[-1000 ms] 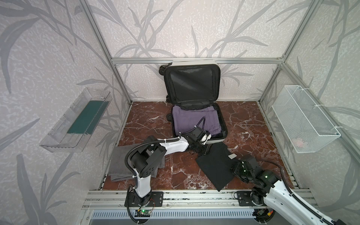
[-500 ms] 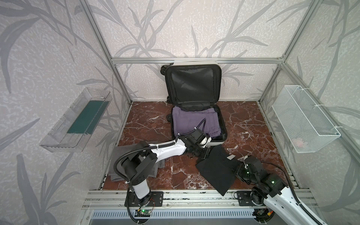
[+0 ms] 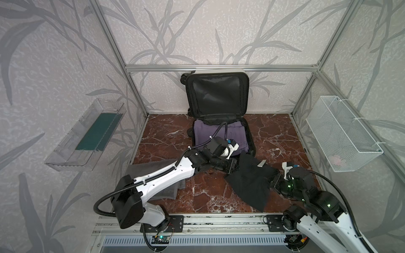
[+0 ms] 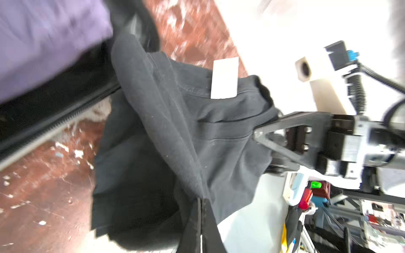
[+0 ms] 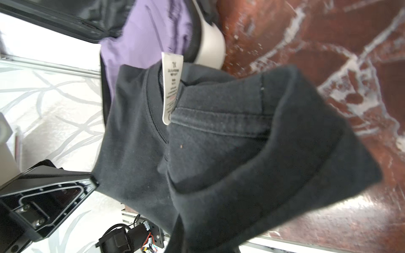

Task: Pack the luggage
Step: 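Carry the black t-shirt over the suitcase with both grippers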

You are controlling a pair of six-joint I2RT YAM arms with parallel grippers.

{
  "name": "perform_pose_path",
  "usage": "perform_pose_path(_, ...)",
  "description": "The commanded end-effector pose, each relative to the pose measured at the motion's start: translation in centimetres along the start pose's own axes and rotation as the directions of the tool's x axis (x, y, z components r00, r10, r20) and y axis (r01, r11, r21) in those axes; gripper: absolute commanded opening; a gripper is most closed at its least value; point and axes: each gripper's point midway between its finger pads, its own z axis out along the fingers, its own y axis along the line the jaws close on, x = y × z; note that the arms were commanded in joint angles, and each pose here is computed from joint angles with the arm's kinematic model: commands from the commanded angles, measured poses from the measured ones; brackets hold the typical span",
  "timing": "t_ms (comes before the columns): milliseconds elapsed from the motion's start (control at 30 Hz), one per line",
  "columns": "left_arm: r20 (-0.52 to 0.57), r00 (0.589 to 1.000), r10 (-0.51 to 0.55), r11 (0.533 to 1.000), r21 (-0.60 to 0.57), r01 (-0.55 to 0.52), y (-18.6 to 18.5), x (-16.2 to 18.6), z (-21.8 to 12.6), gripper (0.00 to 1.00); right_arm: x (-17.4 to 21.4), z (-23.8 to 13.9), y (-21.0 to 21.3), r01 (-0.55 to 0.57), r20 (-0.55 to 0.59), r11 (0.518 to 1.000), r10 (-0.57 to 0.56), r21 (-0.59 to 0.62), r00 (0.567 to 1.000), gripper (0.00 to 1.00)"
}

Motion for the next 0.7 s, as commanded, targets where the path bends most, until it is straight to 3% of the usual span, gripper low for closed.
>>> perform_pose_path(0,0.14,0.989,0.047,0.999,0.015,-0.05,-3.2,-3.7,-4.1,0.0,-1.9,-1.6,4.3,0.065,0.047,0.993,-0.06,-0.094,0.997,0.0)
perform_pose_path(167,0.26,0.963,0.073,0.997,-0.041,-0.065,-4.3,-7.7,-8.4,0.0,-4.4,-2.4,9.8,0.133,0.088,0.979,-0.121,-0.153,0.989,0.0)
perform_pose_path(367,0.404,0.915,0.0,0.997,-0.072,0.032,-0.6,-13.0,-12.8,0.0,-8.5,-0.9,16.7,0.235,0.124,0.955,-0.215,-0.179,0.969,0.0)
perform_pose_path(533,0.47,0.882,-0.025,0.991,-0.108,0.085,3.2,-15.8,-14.8,0.0,-12.4,3.8,20.6,0.253,0.086,0.95,-0.241,-0.186,0.967,0.0)
perform_pose_path(667,0.479,0.877,-0.038,0.983,-0.14,0.119,6.0,-16.6,-14.3,0.0,-15.2,8.3,22.2,0.265,0.052,0.945,-0.259,-0.192,0.964,0.0)
